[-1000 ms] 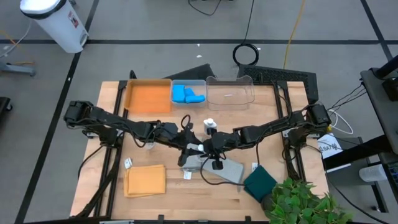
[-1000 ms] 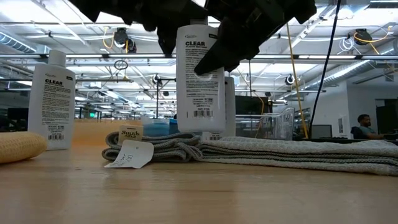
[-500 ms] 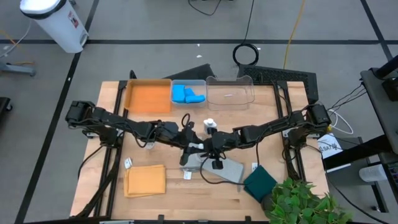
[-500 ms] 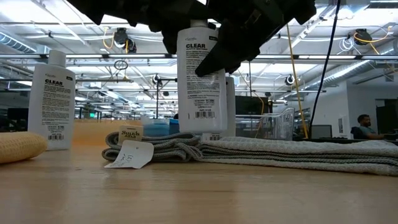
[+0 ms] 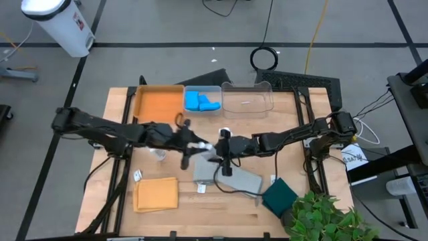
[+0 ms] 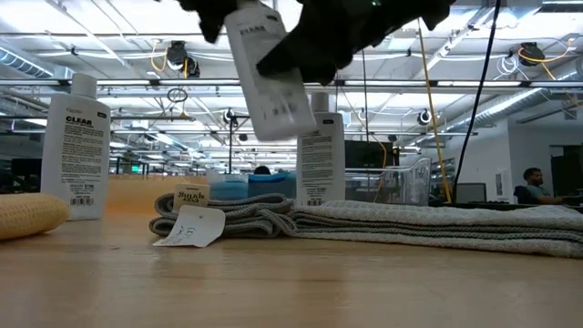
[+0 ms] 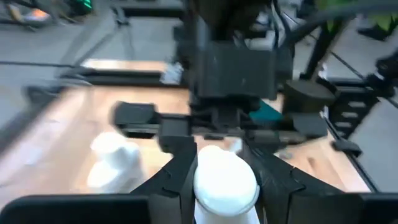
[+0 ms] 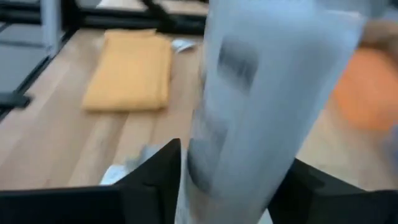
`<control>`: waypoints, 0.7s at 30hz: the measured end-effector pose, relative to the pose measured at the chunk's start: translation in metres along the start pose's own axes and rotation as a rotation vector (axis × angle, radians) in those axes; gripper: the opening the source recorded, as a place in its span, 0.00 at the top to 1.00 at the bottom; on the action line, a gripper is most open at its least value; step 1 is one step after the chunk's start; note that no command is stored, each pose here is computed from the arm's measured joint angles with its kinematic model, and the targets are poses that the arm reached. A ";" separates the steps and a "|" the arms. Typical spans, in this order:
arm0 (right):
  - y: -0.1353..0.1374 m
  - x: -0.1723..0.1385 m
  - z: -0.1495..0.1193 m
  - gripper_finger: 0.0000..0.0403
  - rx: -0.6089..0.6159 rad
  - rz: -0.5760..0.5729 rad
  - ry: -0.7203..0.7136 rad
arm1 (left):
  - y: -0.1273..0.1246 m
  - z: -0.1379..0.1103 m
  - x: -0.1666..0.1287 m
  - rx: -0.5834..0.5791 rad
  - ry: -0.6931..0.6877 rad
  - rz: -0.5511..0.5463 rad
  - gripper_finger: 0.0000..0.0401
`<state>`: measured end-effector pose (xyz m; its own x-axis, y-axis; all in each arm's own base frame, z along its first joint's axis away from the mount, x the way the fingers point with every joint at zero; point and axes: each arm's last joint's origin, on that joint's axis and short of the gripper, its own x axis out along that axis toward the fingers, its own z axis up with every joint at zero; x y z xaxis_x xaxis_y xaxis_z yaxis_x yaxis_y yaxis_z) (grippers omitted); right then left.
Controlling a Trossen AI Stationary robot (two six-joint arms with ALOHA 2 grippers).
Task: Pick & Place Kitchen Items
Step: Put the white plastic restorer bottle into the orange bin
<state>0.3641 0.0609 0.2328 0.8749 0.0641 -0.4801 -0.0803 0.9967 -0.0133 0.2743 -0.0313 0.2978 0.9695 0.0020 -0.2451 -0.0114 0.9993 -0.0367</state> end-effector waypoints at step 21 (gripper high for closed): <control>0.001 0.002 0.005 0.39 -0.006 -0.101 -0.103 | 0.023 0.034 -0.119 0.008 -0.128 0.316 0.71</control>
<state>0.3683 0.0625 0.2367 0.9228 -0.0311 -0.3840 0.0077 0.9980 -0.0624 0.1668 -0.0070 0.3586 0.9412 0.3158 -0.1199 -0.3146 0.9488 0.0295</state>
